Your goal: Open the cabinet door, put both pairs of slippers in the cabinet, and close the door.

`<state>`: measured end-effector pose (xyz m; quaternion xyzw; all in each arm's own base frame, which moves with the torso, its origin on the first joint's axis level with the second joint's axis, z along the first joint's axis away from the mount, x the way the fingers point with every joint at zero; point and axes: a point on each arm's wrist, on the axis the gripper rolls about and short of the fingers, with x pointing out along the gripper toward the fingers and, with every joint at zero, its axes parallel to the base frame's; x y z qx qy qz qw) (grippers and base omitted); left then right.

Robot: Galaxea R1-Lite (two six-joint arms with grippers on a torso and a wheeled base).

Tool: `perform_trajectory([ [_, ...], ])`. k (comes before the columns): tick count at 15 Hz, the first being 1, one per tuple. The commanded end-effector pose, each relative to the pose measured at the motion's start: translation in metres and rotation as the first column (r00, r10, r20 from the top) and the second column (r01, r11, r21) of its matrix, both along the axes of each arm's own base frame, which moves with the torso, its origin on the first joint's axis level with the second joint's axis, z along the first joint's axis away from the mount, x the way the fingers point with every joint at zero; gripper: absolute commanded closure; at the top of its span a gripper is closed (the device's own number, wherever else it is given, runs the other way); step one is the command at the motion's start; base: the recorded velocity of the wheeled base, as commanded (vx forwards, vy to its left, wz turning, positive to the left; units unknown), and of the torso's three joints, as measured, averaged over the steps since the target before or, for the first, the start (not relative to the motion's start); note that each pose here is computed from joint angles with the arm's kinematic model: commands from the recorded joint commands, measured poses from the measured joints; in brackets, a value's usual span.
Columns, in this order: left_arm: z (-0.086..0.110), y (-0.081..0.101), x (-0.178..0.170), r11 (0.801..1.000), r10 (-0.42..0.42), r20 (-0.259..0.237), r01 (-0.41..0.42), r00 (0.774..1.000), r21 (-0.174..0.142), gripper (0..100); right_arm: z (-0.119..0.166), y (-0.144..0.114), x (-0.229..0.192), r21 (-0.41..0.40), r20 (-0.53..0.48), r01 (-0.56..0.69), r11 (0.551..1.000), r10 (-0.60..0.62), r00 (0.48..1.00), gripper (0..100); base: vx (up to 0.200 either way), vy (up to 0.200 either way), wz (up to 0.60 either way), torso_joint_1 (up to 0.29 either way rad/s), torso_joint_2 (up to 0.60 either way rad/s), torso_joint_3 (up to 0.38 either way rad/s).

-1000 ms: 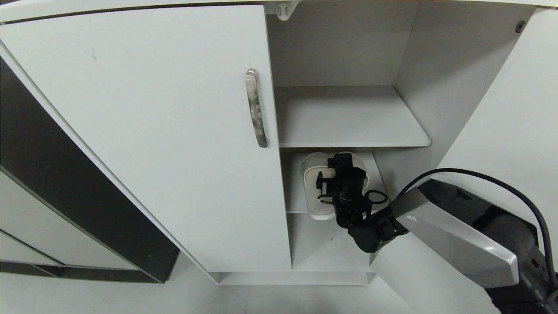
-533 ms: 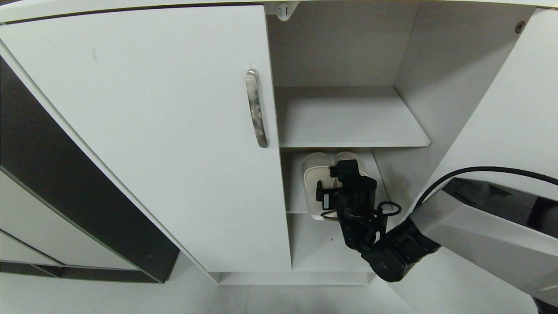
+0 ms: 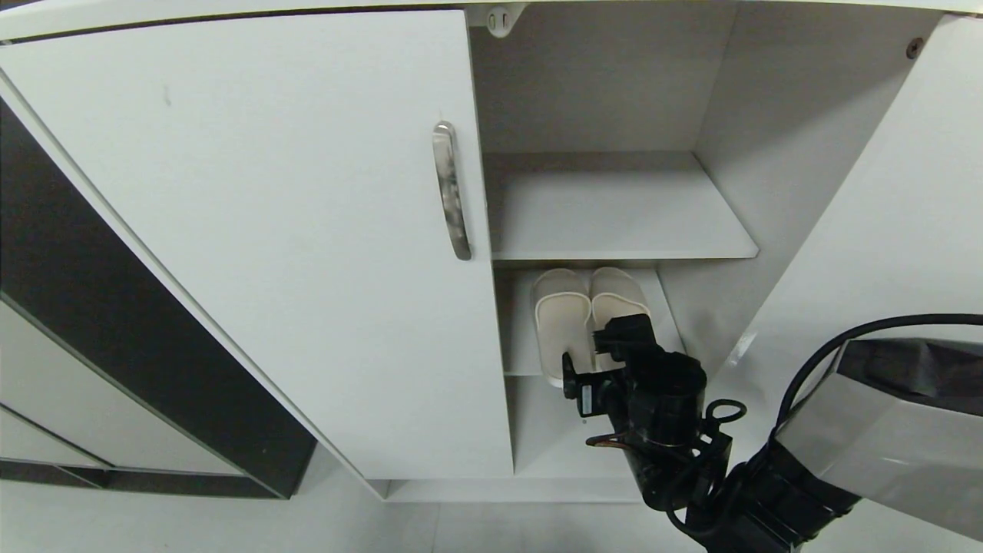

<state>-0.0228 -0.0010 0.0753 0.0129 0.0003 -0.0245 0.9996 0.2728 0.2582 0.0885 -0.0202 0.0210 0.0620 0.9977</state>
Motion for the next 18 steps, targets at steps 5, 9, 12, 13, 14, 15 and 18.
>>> perform_trajectory([
  [5, 0.0, 0.0, 0.0001, 1.0, 0.0, -0.002, 0.0, 1.0, -0.001, 100, 0.0007, -0.0005, -0.0019, -0.002, -0.001, -0.003, 1.0, 0.003, 1.0, 0, -0.2, 0.0, 0.0, -0.001, 0.0, 0.004],
  [9, 0.0, 0.0, 0.0001, 1.0, 0.0, -0.002, 0.0, 1.0, 0.0, 100, 0.0011, -0.0012, -0.0018, -0.002, 0.0, -0.002, 1.0, 0.002, 1.0, 0, -0.1, 0.0, 0.0, 0.001, 0.0, -0.001],
  [12, 0.0, 0.0, 0.0001, 1.0, 0.0, -0.002, 0.0, 1.0, -0.001, 100, 0.0008, -0.0014, -0.0019, -0.003, -0.001, 0.0, 1.0, 0.0, 1.0, 0, 0.0, 0.0, 0.0, 0.0, 0.0, 0.0],
  [13, 0.0, 0.0, 0.0001, 1.0, 0.0, -0.002, 0.0, 1.0, -0.001, 100, 0.0004, -0.0016, -0.0021, -0.004, -0.002, 0.0, 1.0, 0.0, 1.0, 0, 0.0, 0.0, 0.0, 0.0, 0.0, 0.0],
  [14, 0.0, 0.0, 0.0001, 1.0, 0.0, -0.002, 0.0, 1.0, -0.001, 100, 0.0004, -0.0016, -0.0021, -0.004, -0.002, 0.0, 1.0, 0.0, 1.0, 0, 0.0, 0.0, 0.0, 0.0, 0.0, 0.0],
  [15, 0.0, 0.0, 0.0001, 1.0, 0.0, -0.002, 0.0, 1.0, -0.001, 100, 0.0003, -0.0018, -0.0023, -0.011, -0.001, -0.001, 1.0, 0.001, 1.0, 0, 0.0, 0.0, 0.0, 0.0, 0.0, 0.0],
  [18, 0.0, 0.0, 0.0001, 1.0, 0.0, -0.002, 0.0, 1.0, -0.001, 100, -0.0002, -0.0021, -0.0026, -0.018, -0.001, -0.001, 1.0, 0.001, 1.0, 0, 0.0, 0.0, 0.0, 0.0, 0.0, 0.0],
])
